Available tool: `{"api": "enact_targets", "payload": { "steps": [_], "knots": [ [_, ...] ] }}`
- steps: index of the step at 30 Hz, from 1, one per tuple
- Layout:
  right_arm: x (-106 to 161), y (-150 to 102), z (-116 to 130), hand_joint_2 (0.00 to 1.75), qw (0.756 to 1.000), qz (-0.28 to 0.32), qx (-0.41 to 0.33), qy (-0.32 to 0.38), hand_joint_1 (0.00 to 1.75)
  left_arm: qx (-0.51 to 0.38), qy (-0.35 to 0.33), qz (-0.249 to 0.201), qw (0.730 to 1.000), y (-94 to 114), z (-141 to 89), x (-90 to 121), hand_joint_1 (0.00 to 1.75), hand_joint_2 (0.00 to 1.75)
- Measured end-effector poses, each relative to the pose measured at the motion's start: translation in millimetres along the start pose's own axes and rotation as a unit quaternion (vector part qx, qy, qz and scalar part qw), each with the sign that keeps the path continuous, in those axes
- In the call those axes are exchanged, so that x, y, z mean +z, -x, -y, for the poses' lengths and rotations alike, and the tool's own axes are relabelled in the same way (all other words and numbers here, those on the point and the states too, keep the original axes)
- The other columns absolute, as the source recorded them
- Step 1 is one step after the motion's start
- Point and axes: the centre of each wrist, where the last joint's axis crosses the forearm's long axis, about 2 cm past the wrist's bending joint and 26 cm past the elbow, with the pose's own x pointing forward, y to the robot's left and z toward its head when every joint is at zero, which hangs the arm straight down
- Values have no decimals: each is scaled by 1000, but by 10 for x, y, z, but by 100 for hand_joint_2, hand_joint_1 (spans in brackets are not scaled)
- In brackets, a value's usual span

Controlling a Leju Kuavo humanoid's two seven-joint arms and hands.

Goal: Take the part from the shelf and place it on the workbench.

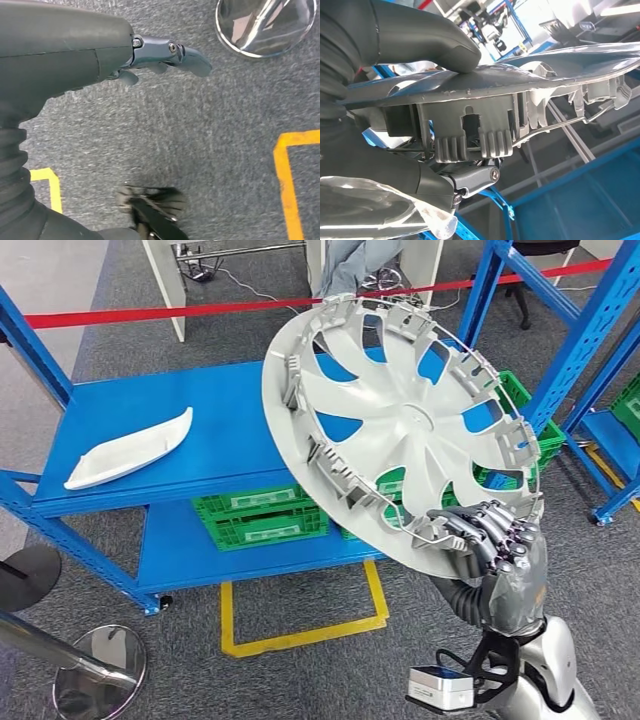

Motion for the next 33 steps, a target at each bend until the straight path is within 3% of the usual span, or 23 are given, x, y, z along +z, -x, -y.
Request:
{"api": "enact_targets", "payload": {
  "steps": [33],
  "knots": [
    [207,-91,167,175,999,-41,9,-33,175,-14,26,-12,999,-72,70,-9,0,175]
  ]
}}
